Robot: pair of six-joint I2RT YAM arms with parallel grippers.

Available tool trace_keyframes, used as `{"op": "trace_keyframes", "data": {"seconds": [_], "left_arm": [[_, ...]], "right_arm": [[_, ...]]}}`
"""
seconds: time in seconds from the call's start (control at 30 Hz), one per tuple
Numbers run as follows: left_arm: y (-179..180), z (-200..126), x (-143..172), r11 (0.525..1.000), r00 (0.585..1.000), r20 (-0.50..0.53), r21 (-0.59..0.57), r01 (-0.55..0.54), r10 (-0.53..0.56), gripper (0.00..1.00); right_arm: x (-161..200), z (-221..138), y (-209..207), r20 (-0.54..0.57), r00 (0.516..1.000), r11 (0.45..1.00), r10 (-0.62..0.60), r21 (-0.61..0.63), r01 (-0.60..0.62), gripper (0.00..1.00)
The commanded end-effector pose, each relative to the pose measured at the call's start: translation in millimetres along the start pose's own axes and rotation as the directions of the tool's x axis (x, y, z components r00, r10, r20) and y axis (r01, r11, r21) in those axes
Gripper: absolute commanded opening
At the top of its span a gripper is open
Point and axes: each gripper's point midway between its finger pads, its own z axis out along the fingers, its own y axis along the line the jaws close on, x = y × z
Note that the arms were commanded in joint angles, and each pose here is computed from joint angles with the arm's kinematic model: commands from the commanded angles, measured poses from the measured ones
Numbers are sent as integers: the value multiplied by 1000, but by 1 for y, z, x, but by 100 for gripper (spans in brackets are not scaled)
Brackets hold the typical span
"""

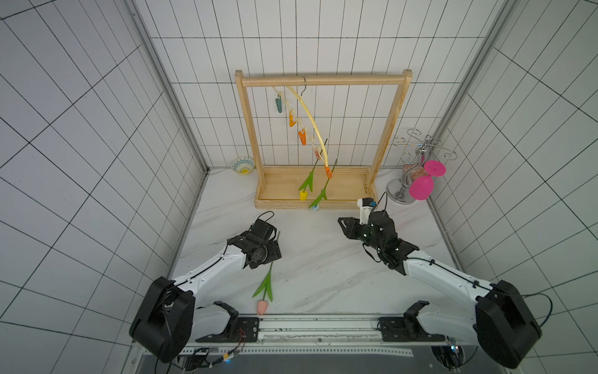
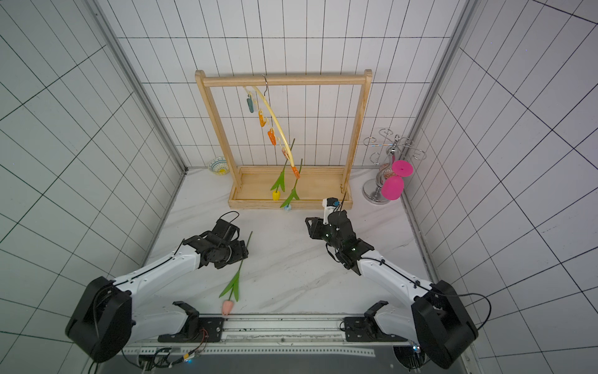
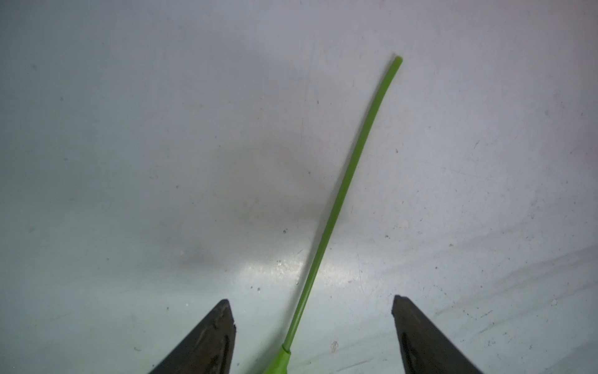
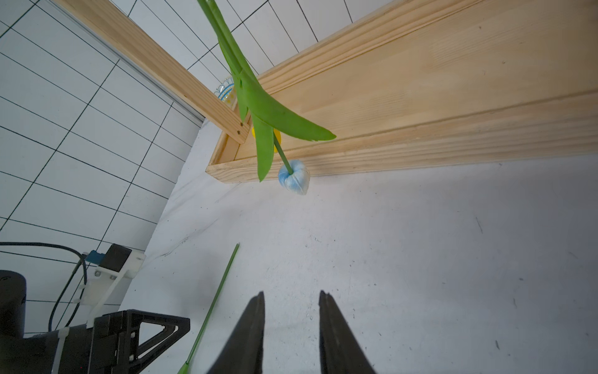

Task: Dry the flowers on a clothes hanger
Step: Adjust the flower at the center of the board.

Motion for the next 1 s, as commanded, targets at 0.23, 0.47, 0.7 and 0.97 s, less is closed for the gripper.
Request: {"op": "trace_keyframes", "data": {"seconds": [0.23,0.47,0.7,0.97], "left_arm": [[2,15,21,975,987,-22,-154,-158,157,63],[15,32,11,926,976,-39,-310,-217,215,55],[-16,46,21,967,981,-81,-174,-185,174,30],[-73,63,14,999,995,-95,21,-27,28,6]], "right_arm": [[-10,-1,17,16,1000,999,18,-42,-17,31],[-11,-9,20,16,1000,999,10,-48,-10,30],[-15,-12,20,30,999,999,14,-46,-12,29],[-20,-20,20,44,999,1000,4,-24,-3,28]]}}
